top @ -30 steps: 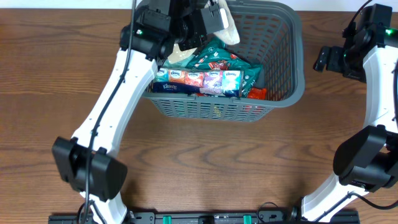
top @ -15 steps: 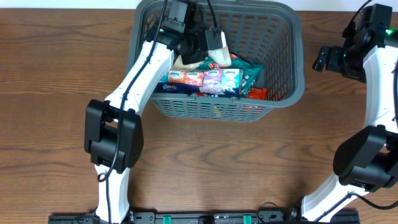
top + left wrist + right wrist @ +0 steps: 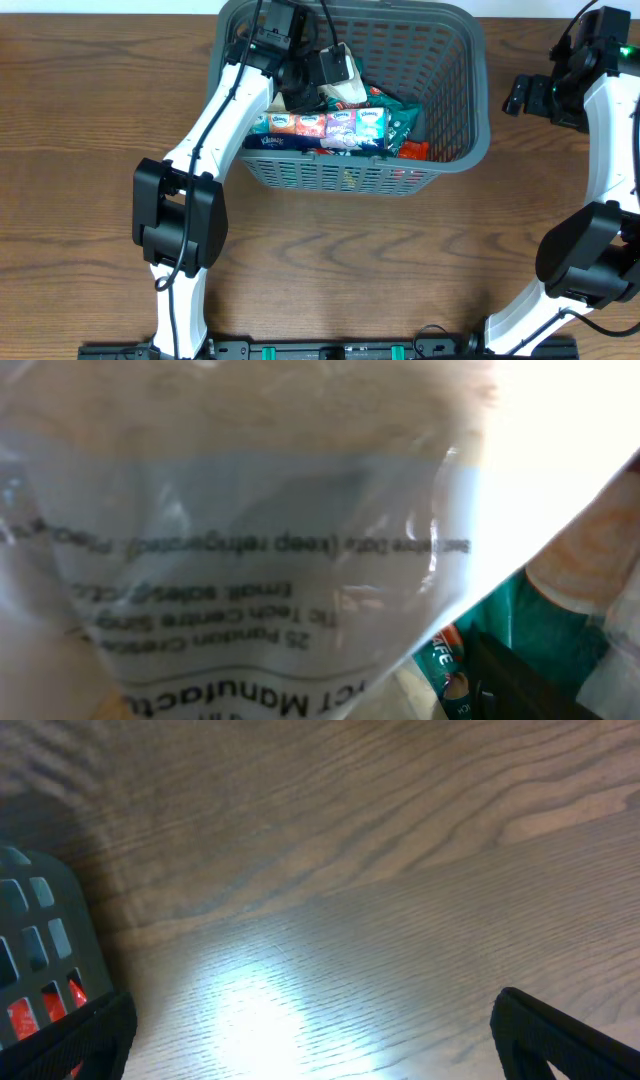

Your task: Pack container

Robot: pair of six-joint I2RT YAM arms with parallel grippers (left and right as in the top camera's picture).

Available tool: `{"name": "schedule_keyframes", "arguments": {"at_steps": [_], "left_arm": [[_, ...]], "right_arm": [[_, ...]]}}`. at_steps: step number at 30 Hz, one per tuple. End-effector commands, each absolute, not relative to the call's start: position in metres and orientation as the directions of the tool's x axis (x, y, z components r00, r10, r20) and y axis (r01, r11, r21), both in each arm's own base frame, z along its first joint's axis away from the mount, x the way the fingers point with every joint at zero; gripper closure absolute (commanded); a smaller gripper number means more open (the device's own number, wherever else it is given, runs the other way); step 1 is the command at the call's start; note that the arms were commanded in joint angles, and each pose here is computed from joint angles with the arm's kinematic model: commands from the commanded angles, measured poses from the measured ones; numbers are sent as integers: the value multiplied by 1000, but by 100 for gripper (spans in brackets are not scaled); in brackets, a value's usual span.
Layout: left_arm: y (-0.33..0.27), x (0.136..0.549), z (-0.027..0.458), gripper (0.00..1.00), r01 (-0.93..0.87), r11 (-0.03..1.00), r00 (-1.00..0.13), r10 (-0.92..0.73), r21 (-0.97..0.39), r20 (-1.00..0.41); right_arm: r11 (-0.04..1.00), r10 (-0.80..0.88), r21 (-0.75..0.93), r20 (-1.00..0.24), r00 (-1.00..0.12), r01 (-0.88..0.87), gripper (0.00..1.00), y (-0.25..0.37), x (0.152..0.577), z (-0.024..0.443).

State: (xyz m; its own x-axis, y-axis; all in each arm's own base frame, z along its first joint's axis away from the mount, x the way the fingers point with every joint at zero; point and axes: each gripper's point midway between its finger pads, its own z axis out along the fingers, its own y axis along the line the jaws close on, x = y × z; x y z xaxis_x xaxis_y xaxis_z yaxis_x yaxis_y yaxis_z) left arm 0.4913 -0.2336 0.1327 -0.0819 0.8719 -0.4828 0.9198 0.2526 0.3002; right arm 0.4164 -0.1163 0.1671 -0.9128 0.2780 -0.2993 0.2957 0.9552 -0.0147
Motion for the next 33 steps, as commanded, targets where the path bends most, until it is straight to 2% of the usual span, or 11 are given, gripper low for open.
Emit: {"name": "schedule_keyframes", "arguments": {"at_steps": [1, 2, 3, 15, 17, 20, 22, 25, 30, 32, 33], "left_arm": [[-233, 487, 147, 21, 896, 380, -211, 819, 229, -534], [-233, 486, 152, 7, 892, 392, -221, 813, 226, -539], [-232, 485, 156, 1, 890, 394, -220, 812, 229, -541], [-220, 459, 278, 1, 821, 422, -94, 764, 385, -638], [-206, 457, 303, 1, 770, 469, -106, 763, 433, -638], [-166, 461, 329, 1, 627, 642, -252, 703, 441, -665], [-126, 466, 345, 1, 464, 789, -383, 589, 403, -712], [-72, 467, 364, 1, 261, 917, -476, 395, 303, -786], [16, 461, 375, 1, -85, 996, -529, -24, 25, -848], [36, 453, 369, 1, -123, 990, -551, -125, -69, -825], [38, 449, 367, 1, -114, 990, -562, -136, -86, -816]], "right_arm": [[967, 238, -18, -295, -925, 254, 1, -111, 416, 168], [968, 233, -19, -295, -927, 249, 1, -111, 416, 168], [968, 232, -20, -296, -927, 249, 1, -111, 416, 168], [967, 223, -19, -402, -888, 252, 1, -118, 441, 179], [967, 217, -19, -460, -861, 254, 1, -121, 454, 187], [968, 202, -6, -570, -797, 251, 1, -126, 480, 206], [972, 191, 16, -630, -753, 233, 1, -124, 494, 225], [974, 182, 33, -703, -687, 225, 1, -124, 506, 265], [980, 136, 14, -778, -613, 199, 5, -118, 505, 332], [982, 128, 13, -783, -609, 189, 11, -110, 493, 352], [982, 125, 13, -787, -604, 187, 8, -107, 489, 358]]}}
